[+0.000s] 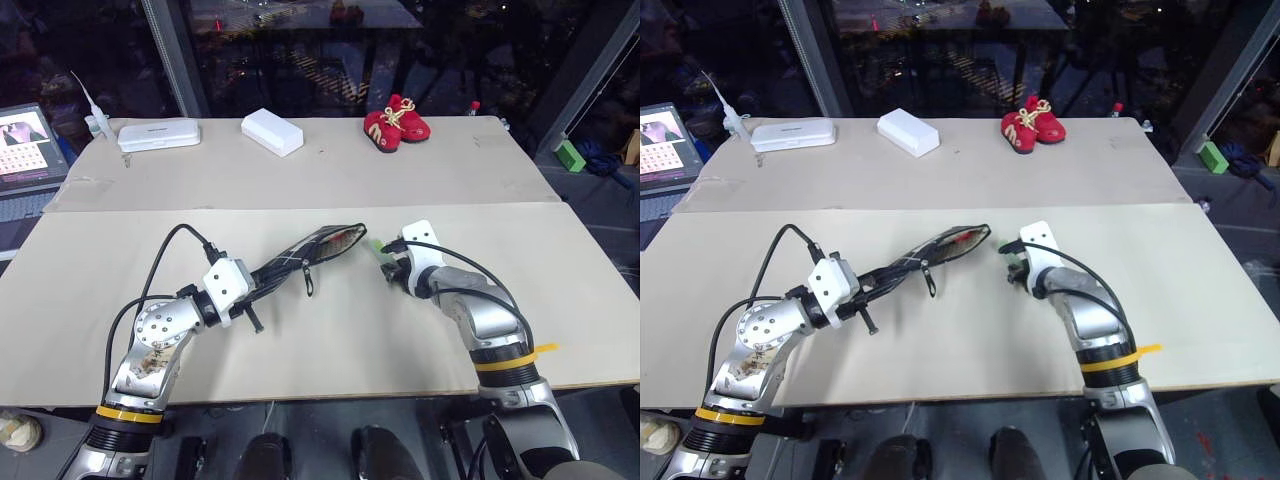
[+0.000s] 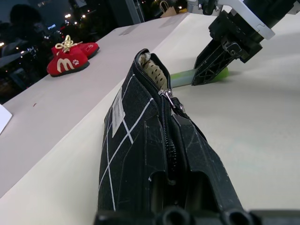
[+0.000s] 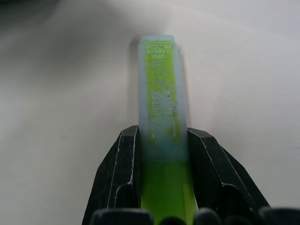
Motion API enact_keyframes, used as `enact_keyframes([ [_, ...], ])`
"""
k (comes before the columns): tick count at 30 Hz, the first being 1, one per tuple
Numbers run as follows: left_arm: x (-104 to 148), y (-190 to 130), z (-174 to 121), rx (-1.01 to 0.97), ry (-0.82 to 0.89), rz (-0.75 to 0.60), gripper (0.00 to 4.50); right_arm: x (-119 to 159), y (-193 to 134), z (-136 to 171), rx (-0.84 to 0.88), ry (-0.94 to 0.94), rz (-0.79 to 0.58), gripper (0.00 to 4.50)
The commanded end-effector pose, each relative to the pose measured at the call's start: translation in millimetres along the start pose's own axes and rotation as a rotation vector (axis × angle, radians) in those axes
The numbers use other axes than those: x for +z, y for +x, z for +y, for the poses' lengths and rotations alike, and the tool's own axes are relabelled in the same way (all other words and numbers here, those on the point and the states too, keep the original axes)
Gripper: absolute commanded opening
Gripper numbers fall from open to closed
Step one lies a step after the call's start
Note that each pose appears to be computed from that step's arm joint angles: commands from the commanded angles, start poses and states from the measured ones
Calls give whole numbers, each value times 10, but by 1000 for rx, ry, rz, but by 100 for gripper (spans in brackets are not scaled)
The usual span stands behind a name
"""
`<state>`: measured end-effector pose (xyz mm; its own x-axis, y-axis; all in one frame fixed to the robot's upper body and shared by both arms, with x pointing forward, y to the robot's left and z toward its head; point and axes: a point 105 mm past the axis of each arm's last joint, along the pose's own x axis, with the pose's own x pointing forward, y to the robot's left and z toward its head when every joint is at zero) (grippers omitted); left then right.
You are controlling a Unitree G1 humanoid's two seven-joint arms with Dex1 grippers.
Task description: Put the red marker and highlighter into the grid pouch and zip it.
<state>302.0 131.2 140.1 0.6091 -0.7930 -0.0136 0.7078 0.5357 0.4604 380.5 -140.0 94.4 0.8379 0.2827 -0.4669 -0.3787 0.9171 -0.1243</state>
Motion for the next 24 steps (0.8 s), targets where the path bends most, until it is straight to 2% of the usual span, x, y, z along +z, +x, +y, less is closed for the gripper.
enact_keyframes([
  [1, 145, 3, 54, 6, 39, -40, 0, -48, -40, -215, -71, 19, 11, 104],
  [5, 144, 8, 52, 4, 39, -40, 0, 205, -94, -340, -93, 0, -99, 104],
  [7, 145, 10, 49, 2, 38, -40, 0, 397, -170, -336, -49, -64, -189, 104],
  [9, 145, 10, 46, 0, 39, -39, 0, 599, -302, -280, 16, -180, -287, 104],
  [11, 146, 9, 50, 0, 38, -40, 0, 754, -481, -149, 97, -393, -374, 104],
  [13, 145, 12, 50, -2, 39, -40, 0, 767, -626, 39, 192, -606, -419, 104],
  [15, 147, 22, 45, -4, 38, -42, 0, 638, -732, 226, 291, -873, -400, 104],
  [17, 150, 29, 39, -7, 37, -44, 0, 544, -735, 248, 302, -1042, -368, 104],
  [20, 152, 37, 25, -9, 35, -47, 0, 544, -689, 190, 264, -1170, -357, 104],
  [24, 150, 37, 21, -10, 34, -49, 0, 656, -646, 156, 219, -1189, -388, 104],
])
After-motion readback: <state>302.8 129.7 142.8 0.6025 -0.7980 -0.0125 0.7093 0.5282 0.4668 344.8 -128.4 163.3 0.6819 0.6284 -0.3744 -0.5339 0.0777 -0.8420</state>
